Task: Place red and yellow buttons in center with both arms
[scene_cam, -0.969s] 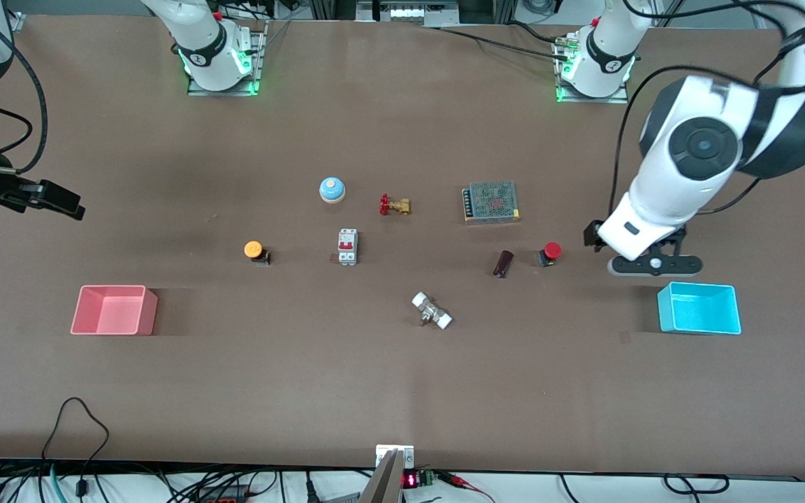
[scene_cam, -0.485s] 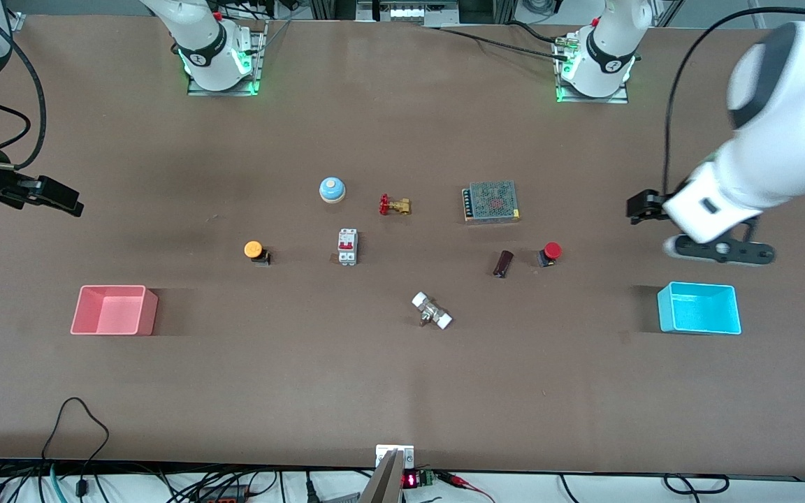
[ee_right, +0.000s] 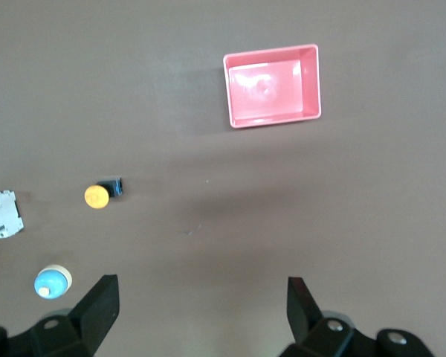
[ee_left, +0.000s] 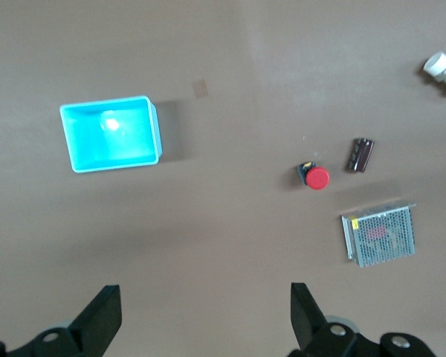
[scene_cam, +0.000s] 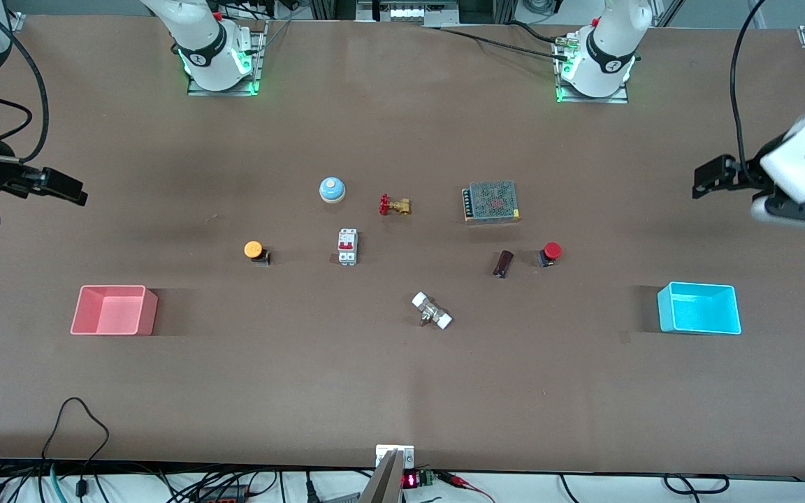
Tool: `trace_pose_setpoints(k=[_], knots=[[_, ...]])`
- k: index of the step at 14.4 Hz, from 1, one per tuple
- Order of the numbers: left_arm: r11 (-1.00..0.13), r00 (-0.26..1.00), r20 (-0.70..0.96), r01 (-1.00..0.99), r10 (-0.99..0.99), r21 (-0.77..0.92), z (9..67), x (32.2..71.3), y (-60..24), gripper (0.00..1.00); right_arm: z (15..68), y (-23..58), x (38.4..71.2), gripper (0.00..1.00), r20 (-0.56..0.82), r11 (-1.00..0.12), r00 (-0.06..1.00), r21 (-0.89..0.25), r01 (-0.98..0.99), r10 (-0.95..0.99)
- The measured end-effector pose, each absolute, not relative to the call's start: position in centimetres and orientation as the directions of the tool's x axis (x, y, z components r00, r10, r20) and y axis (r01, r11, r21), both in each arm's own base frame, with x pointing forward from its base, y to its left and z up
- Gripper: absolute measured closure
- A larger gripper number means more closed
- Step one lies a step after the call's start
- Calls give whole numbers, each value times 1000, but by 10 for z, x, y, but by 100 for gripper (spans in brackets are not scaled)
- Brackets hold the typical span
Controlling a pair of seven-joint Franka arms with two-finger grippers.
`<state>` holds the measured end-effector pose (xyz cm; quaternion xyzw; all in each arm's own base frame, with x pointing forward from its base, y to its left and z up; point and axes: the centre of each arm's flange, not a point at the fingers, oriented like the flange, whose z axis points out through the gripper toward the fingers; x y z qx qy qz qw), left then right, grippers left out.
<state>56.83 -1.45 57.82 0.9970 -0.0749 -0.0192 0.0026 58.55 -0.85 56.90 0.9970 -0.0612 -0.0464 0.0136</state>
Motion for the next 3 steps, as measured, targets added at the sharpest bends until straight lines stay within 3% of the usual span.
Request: trace_pose_setpoints(k=[3], knots=[[-990,990,4,-141,-141,-4,584,547,-9,0,571,-8,578,0,-94,-992,988,34,-121,-123]])
